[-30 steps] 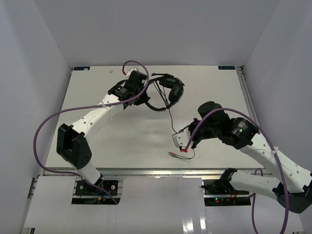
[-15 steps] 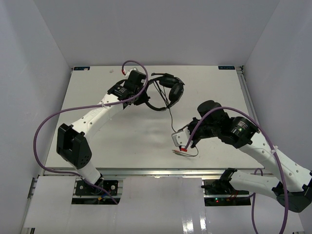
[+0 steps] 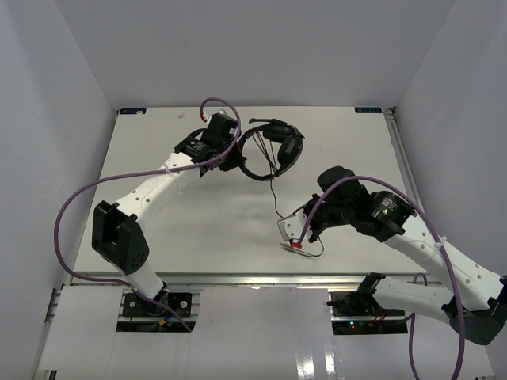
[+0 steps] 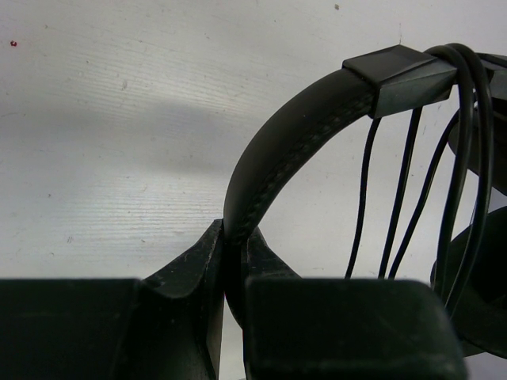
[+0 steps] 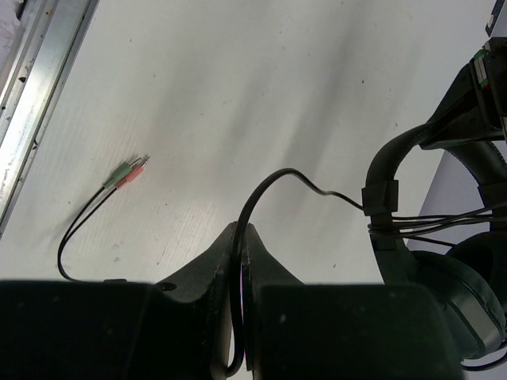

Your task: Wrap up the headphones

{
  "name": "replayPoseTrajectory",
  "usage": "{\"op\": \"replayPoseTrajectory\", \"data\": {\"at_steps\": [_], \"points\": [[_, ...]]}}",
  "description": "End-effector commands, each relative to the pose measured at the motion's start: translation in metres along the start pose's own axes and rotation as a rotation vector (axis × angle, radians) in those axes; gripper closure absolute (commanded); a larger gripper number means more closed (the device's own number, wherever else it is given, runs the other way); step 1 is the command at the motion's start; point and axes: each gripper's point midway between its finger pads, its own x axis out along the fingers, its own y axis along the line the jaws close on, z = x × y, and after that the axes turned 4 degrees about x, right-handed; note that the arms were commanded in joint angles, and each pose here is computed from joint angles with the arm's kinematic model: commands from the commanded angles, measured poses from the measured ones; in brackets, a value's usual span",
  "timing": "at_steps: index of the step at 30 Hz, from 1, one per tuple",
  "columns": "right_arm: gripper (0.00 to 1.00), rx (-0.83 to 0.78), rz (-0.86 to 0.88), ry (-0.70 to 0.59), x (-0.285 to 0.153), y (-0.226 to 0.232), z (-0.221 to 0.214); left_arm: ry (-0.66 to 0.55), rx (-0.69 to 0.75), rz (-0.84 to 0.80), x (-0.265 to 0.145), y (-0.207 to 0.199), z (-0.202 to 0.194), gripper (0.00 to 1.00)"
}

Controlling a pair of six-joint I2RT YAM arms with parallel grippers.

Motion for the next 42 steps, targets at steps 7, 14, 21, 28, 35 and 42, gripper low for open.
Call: {"op": "replayPoseTrajectory", "data": {"at_steps": [7, 14, 21, 28, 35, 42], "points": [[0.91, -0.048, -0.073, -0.013, -0.015, -0.018, 0.011, -0.100, -0.014, -0.078, -0.027, -0.013, 0.030, 1.00], [0.91, -0.064, -0.105, -0.030, -0.025, -0.023, 0.019, -0.096, 0.030, -0.020, -0.018, 0.000, 0.027, 1.00], [0.91, -0.085, -0.152, -0.059, -0.038, -0.044, 0.035, -0.088, 0.055, 0.027, -0.008, 0.011, 0.022, 1.00], [0.90, -0.104, -0.190, -0.053, -0.041, -0.062, 0.040, -0.078, 0.095, 0.063, -0.003, 0.019, 0.018, 1.00], [0.86, -0.112, -0.271, -0.016, -0.044, -0.087, 0.038, -0.041, 0.167, 0.103, 0.003, 0.035, 0.003, 1.00], [0.85, -0.125, -0.416, 0.046, -0.048, -0.118, 0.029, 0.002, 0.274, 0.095, -0.002, 0.040, -0.014, 1.00]]}}
